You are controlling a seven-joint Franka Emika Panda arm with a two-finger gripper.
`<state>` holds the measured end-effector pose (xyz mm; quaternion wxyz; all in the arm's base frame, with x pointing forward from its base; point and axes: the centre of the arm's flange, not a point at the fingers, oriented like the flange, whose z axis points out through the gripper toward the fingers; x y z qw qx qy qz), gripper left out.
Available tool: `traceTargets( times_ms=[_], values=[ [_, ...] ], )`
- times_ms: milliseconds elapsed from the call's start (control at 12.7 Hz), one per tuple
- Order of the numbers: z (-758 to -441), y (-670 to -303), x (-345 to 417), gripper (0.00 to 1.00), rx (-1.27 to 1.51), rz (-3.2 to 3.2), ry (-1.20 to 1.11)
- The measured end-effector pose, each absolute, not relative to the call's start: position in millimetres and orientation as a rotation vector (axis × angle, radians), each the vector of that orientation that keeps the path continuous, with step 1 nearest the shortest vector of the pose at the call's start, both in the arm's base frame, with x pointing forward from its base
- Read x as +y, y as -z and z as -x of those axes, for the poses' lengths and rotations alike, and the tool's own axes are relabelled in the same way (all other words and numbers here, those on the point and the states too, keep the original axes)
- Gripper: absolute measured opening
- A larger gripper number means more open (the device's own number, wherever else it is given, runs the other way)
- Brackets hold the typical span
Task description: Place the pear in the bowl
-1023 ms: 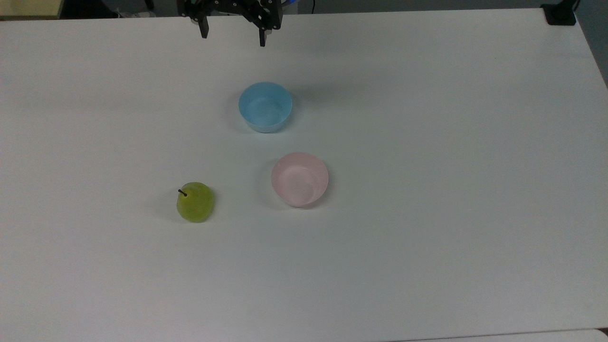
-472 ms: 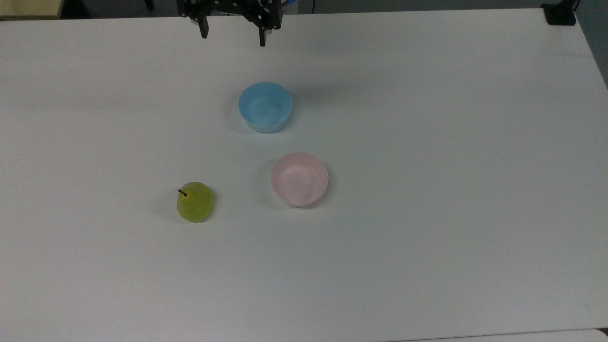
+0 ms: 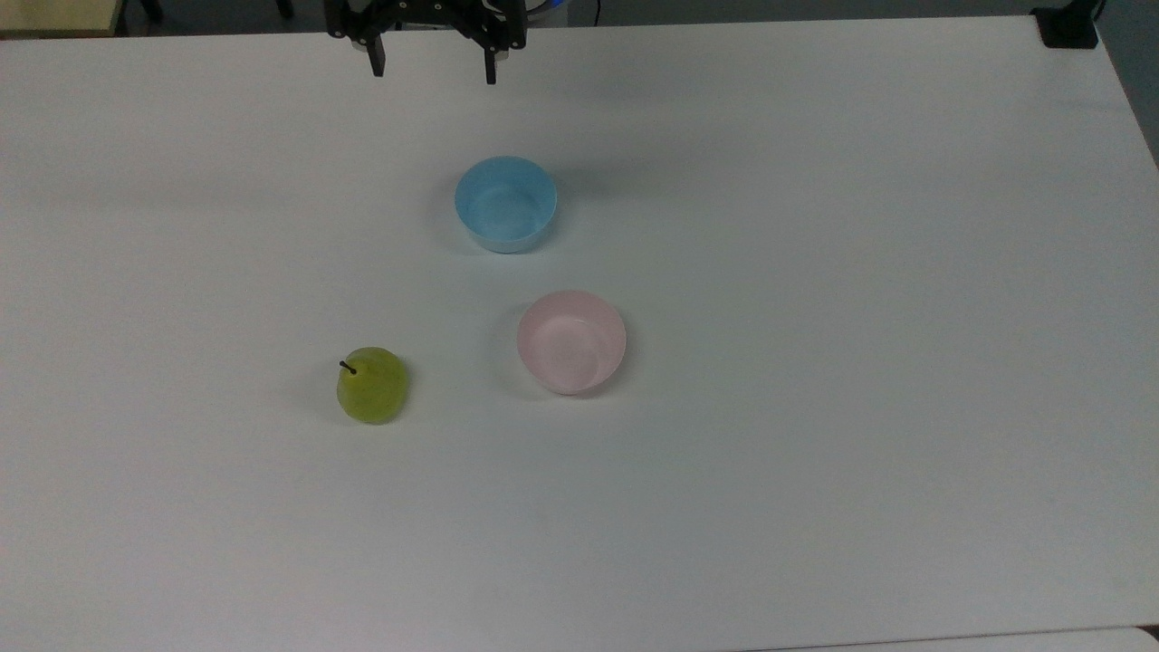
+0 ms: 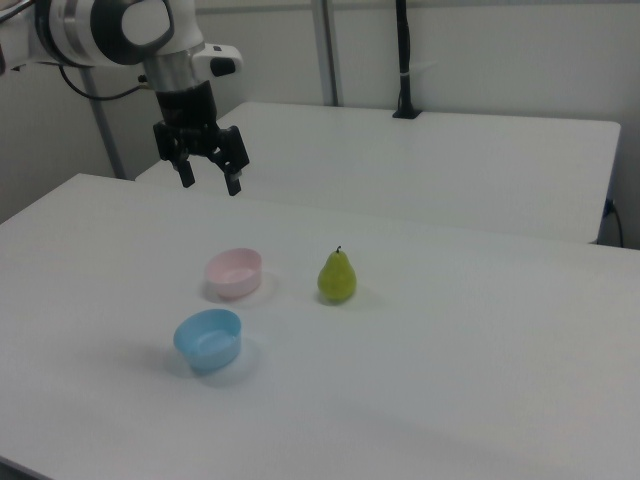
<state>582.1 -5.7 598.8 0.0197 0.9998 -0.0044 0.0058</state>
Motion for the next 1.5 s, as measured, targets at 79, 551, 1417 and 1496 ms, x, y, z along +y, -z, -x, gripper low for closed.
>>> traceTargets(
  times_ms=[79,551,1417,1496],
  values=[
    [-583.1,-599.5,-15.3,1.0,0.006,-3.102,-0.032],
    [-608.7,-572.0,-62.2,1.0,0.028,-3.09,-0.131],
    [-680.2,-434.3,-85.0,1.0,0.011,-3.077,-0.222],
    [-687.0,-416.2,-85.3,1.0,0.014,-3.075,-0.238]
  ],
)
